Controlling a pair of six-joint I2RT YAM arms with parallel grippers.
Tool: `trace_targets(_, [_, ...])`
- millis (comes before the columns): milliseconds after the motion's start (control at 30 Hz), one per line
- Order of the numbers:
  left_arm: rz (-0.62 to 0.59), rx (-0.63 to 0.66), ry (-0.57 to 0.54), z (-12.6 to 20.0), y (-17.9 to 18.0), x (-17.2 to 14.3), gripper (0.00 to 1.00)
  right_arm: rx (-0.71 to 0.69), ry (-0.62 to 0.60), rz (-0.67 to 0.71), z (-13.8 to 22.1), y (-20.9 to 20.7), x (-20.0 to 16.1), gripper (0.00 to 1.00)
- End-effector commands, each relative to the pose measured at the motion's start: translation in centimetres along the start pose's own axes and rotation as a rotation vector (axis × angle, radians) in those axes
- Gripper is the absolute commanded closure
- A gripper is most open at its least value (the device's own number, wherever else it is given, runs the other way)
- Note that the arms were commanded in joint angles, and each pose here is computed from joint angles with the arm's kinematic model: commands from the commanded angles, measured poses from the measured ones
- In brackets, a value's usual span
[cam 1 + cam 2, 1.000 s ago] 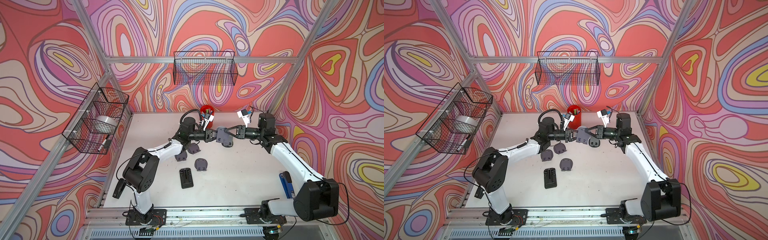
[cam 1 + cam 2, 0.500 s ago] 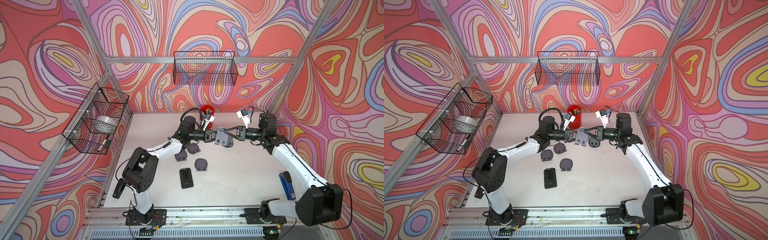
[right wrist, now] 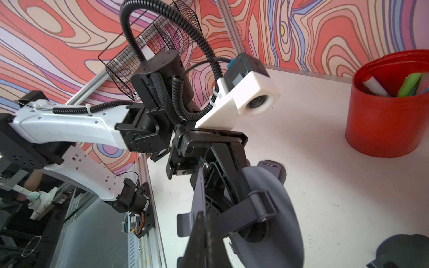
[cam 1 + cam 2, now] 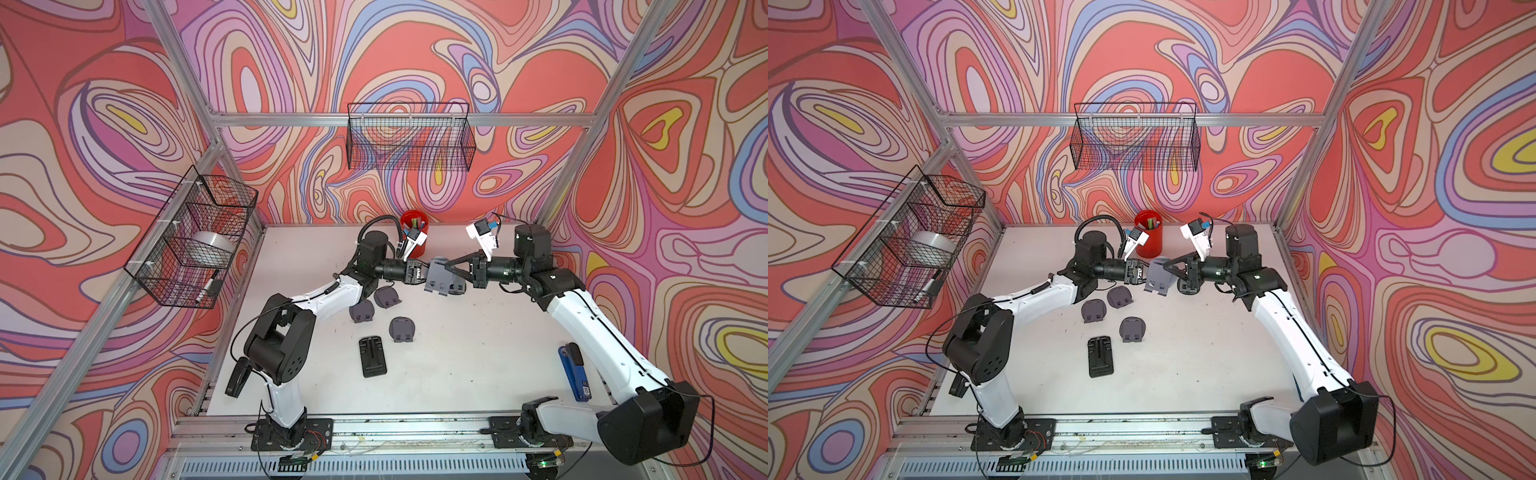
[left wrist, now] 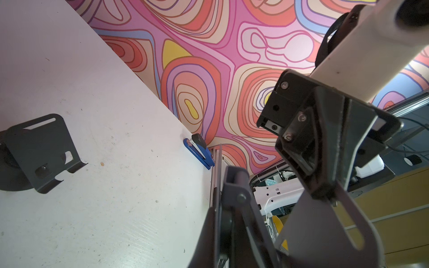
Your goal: Open the phone stand
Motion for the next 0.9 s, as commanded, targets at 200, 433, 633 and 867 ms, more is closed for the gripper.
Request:
trace_targets(200, [0.06,0.143,-0.08,0.1,2.9,1.5,1.0,0.119,0.153,0.017,-2.1,5.1,-1.3,0.97])
trace_targets(433, [0.005,0.146,0.009,0.3,1.1,0.9,1.0,0.108,0.213,0.004,-3.5,5.1,-1.8,0.8])
trace_targets(633, [0.001,0.152,0.055,0.6,0.6,0.3,1.0,0.1,0.228,0.008,-4.0,5.1,-1.6,0.76])
trace_targets(867, [0.044,0.165,0.066,0.6,1.3,-0.2,1.0,0.064,0.276,0.035,-4.1,5.3,-2.1,0.85])
Point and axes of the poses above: each gripper's point midway between its finger pads, its own z axis back along the fingers, its own y axis along the line the jaws close on, x = y × z, the point moved 3 cm from there along z, back along the fingers, and after that the axes turned 11 degrees about z, right-handed, at the moved point
